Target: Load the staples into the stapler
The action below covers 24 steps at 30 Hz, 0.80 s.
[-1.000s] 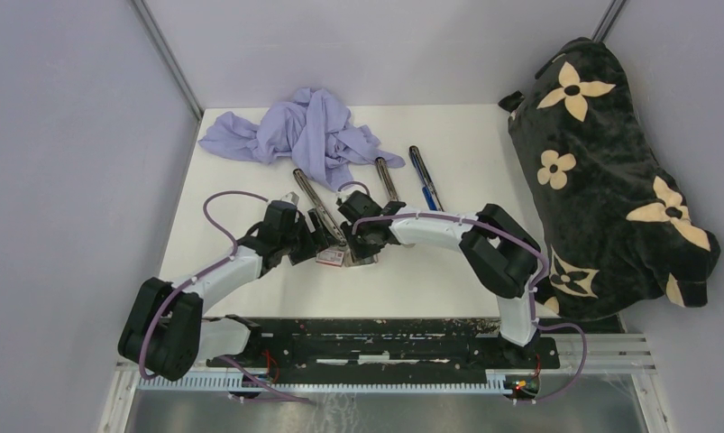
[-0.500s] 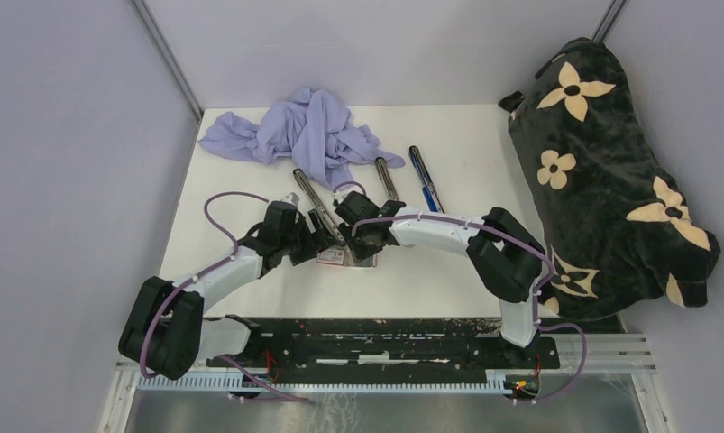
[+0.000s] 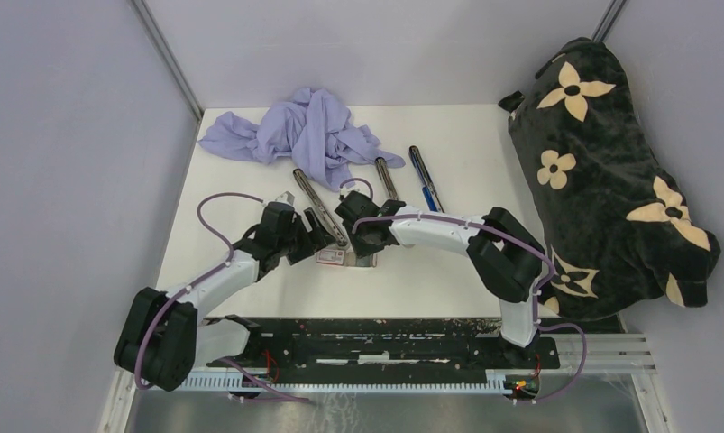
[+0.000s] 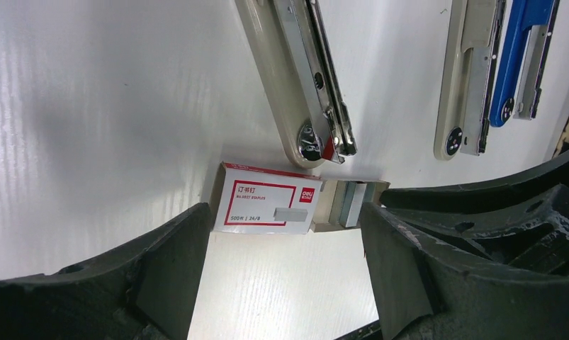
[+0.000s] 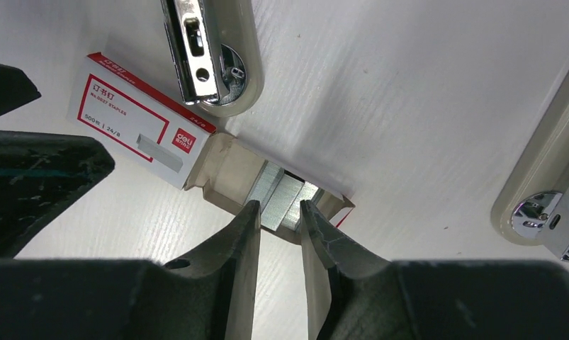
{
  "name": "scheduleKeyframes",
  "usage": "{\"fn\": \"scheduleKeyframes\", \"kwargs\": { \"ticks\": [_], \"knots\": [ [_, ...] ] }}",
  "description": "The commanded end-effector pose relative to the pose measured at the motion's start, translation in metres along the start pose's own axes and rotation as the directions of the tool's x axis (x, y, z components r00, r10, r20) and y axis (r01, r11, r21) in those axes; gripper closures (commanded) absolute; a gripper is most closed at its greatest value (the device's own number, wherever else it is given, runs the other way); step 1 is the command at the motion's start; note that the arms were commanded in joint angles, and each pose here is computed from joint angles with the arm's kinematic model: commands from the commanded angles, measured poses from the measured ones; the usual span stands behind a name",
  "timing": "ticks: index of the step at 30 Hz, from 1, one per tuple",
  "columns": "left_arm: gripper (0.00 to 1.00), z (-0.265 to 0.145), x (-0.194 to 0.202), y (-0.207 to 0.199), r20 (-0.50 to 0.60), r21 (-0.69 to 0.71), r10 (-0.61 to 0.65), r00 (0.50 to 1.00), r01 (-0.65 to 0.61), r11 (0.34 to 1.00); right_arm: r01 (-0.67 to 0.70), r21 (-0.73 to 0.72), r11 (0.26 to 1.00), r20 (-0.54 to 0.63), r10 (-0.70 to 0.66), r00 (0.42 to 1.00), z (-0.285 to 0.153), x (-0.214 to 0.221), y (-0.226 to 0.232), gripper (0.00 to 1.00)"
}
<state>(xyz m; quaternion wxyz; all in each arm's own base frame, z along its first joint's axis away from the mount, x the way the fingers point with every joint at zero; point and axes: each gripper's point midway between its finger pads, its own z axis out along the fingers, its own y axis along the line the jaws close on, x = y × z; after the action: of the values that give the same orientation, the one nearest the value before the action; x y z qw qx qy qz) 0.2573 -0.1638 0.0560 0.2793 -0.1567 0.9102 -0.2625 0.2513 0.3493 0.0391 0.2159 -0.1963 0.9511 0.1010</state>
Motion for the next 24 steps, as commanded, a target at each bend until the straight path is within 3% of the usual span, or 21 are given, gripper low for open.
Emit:
{"fn": "scheduleKeyframes", "kwargs": {
  "ticks": [1, 24],
  "knots": [
    [0.16, -0.008, -0.015, 0.0, 0.074, -0.017, -0.016, 0.997, 0.018, 1.0, -0.067, 0.005, 0.998, 0.07, 0.067, 0.995, -0.003, -0.021, 0.01, 0.68],
    [0.16, -0.009, -0.016, 0.001, 0.077, -0.032, -0.011, 0.997, 0.013, 0.999, -0.102, 0.125, 0.987, 0.058, 0.096, 0.994, 0.01, -0.008, 0.004, 0.7]
  ]
}}
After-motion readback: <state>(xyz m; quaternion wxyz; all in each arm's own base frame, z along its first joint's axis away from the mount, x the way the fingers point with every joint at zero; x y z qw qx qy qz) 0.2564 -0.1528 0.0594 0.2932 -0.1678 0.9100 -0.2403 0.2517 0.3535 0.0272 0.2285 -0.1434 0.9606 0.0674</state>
